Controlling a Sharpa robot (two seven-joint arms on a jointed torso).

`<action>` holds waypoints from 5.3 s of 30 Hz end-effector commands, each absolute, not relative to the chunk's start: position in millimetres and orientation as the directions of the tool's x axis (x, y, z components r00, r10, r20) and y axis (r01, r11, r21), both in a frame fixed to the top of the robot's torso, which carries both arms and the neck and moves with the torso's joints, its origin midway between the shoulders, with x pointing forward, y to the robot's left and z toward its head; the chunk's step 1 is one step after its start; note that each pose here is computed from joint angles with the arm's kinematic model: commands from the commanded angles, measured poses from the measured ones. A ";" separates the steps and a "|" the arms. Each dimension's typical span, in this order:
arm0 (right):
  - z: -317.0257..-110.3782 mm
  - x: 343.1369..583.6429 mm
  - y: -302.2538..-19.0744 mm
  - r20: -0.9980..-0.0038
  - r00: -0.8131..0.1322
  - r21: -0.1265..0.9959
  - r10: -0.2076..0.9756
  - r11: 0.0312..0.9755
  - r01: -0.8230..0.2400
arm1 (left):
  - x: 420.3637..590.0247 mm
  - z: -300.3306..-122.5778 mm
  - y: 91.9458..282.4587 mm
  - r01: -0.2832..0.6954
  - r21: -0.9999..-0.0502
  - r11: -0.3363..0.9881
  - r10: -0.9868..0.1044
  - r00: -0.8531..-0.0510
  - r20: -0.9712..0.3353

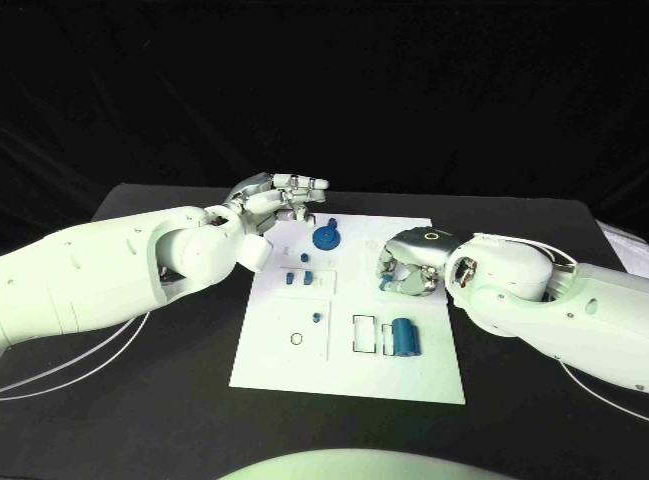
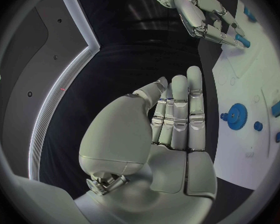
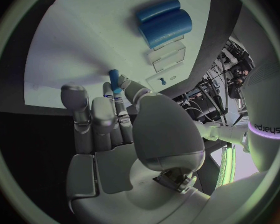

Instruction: Assemble the parts on the task board

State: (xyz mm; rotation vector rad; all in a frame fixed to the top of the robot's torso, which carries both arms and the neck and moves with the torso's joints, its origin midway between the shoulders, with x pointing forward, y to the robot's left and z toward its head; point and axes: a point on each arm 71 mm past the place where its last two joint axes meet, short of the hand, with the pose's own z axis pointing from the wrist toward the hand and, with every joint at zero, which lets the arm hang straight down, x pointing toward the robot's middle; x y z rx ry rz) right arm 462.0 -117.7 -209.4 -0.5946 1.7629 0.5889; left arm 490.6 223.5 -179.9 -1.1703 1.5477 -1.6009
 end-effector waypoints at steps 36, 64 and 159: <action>-175.1 437.1 -126.8 -0.973 -0.208 0.212 0.098 0.736 -0.643 | 489.3 -177.8 220.7 -0.129 -0.983 -0.132 -0.884 -0.433 0.176; -201.5 388.1 -20.9 -0.957 -0.265 0.288 0.118 0.503 -0.815 | 489.0 -177.2 217.1 -0.125 -0.983 -0.135 -0.882 -0.437 0.177; -243.7 383.0 3.6 -0.947 -0.318 0.297 0.052 0.525 -0.797 | 490.8 -178.5 215.3 -0.134 -0.982 -0.130 -0.882 -0.436 0.176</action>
